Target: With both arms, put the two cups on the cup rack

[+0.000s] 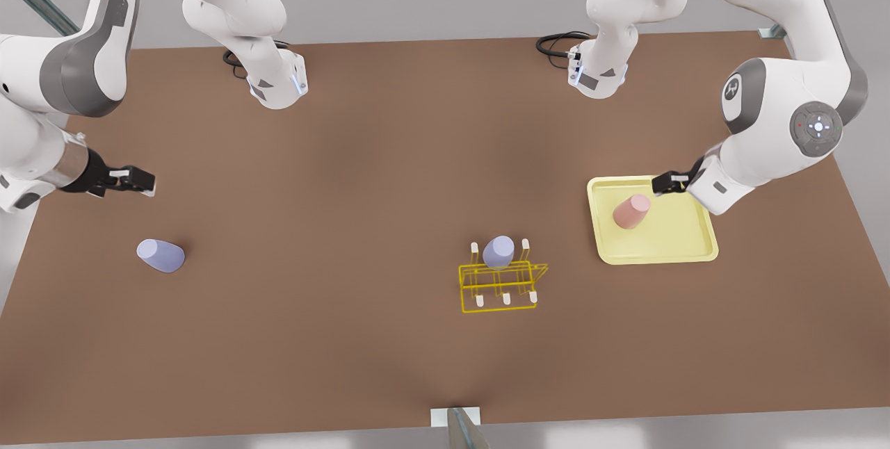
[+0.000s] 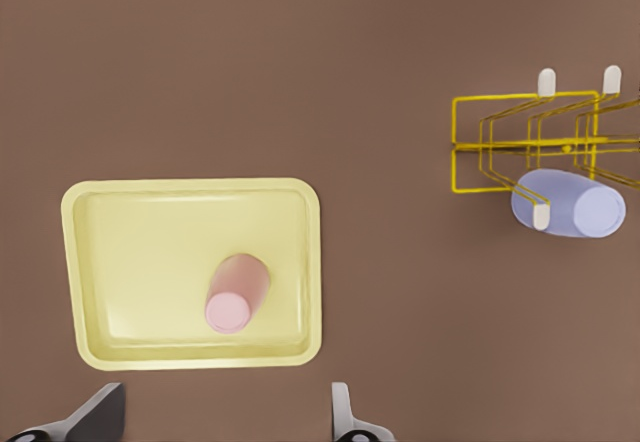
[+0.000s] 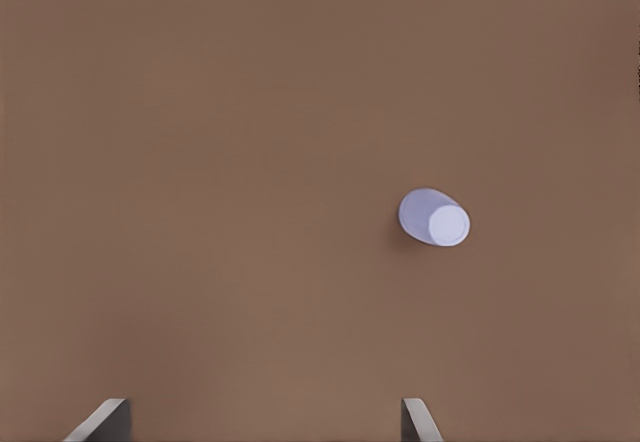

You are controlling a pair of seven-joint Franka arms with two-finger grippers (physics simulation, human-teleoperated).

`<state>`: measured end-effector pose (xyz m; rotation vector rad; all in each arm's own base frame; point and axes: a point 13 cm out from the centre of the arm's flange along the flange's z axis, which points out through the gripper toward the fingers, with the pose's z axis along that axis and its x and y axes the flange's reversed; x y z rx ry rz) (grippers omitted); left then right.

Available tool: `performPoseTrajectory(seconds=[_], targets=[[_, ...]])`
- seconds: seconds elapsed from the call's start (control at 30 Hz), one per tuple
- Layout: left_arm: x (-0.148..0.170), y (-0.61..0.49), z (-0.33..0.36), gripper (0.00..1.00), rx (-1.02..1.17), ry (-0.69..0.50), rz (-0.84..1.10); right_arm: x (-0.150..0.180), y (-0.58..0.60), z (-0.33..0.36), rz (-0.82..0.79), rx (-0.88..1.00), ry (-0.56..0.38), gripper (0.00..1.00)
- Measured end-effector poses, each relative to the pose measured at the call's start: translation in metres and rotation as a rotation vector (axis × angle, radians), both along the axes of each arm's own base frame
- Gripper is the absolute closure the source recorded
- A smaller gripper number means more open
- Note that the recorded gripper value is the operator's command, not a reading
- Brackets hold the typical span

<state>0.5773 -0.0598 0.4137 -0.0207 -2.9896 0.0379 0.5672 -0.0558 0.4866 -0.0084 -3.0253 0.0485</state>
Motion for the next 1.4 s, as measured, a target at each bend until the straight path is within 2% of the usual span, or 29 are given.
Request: performPoseTrajectory(seconds=[0.1, 0.13, 0.23, 0.33, 0.43, 0.67, 0.8, 0.97, 1.4], targets=[[0.003, 0.000, -0.003, 0.00, 0.000, -0.011, 0.009, 0.006, -0.001, -0.005, 0.010, -0.006, -0.005, 0.00], [-0.004, 0.004, -0.023, 0.00, 0.005, 0.021, 0.017, 0.011, -0.006, -0.013, 0.017, -0.027, 0.005, 0.00], [-0.053, 0.034, -0.146, 0.00, 0.025, 0.165, 0.070, 0.032, -0.056, -0.073, -0.020, -0.059, 0.083, 0.00], [-0.073, 0.046, -0.208, 0.00, 0.026, 0.148, 0.090, 0.035, -0.136, -0.134, -0.129, -0.030, 0.128, 0.00], [-0.069, 0.041, -0.235, 0.00, 0.023, 0.074, 0.078, 0.036, -0.152, -0.177, -0.140, -0.007, 0.136, 0.00], [-0.065, 0.063, -0.269, 0.00, 0.023, -0.030, 0.109, 0.037, -0.154, -0.254, -0.136, 0.030, 0.067, 0.00], [-0.067, 0.063, -0.283, 0.00, 0.022, -0.045, 0.102, 0.033, -0.162, -0.287, -0.153, 0.040, 0.015, 0.00], [-0.077, 0.067, -0.303, 0.00, 0.020, -0.046, 0.096, 0.028, -0.170, -0.320, -0.172, 0.054, -0.003, 0.00], [-0.100, 0.066, -0.331, 0.00, 0.017, -0.078, 0.071, -0.004, -0.186, -0.372, -0.169, 0.043, 0.061, 0.00]])
